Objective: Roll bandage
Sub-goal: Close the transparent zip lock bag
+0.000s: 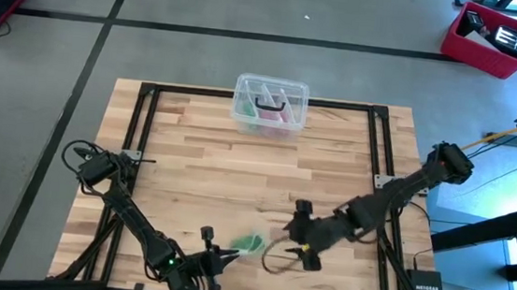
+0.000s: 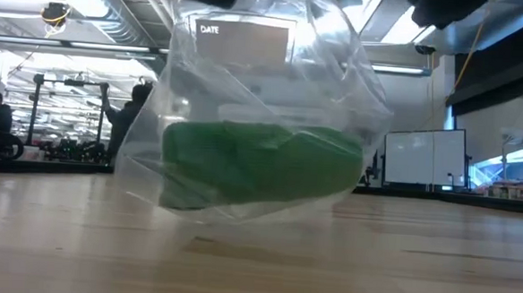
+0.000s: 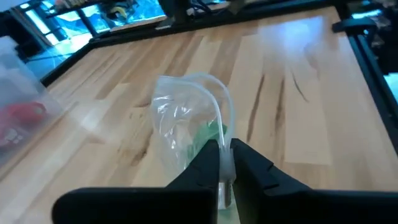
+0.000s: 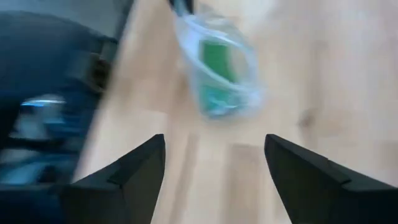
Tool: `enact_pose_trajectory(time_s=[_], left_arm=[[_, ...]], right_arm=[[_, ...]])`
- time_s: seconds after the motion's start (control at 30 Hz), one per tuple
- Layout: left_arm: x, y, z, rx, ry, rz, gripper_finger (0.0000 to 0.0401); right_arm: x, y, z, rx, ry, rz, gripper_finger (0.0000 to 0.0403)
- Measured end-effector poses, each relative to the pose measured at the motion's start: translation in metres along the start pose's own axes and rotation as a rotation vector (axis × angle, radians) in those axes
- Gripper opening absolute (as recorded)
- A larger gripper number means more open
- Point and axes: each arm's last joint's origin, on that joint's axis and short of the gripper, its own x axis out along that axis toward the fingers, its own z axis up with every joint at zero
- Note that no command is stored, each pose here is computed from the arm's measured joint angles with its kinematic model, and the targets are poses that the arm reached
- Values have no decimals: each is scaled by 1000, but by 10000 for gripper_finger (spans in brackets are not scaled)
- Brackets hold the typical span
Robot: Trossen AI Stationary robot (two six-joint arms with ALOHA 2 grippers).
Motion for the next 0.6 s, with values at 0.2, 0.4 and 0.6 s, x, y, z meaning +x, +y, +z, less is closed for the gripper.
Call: enact_pose_trajectory(time_s=[0.2, 0.4, 0.6], left_arm=[[-7, 1, 5, -38, -31, 25, 9], [-16, 0, 10, -40, -44, 3, 19], [-19, -2, 9, -30, -47, -9, 18]], right_arm=[[18, 11, -3, -167, -231, -79, 276], [56, 4, -13, -321, -265, -132, 276], [66, -7, -23, -311, -154, -191, 275]])
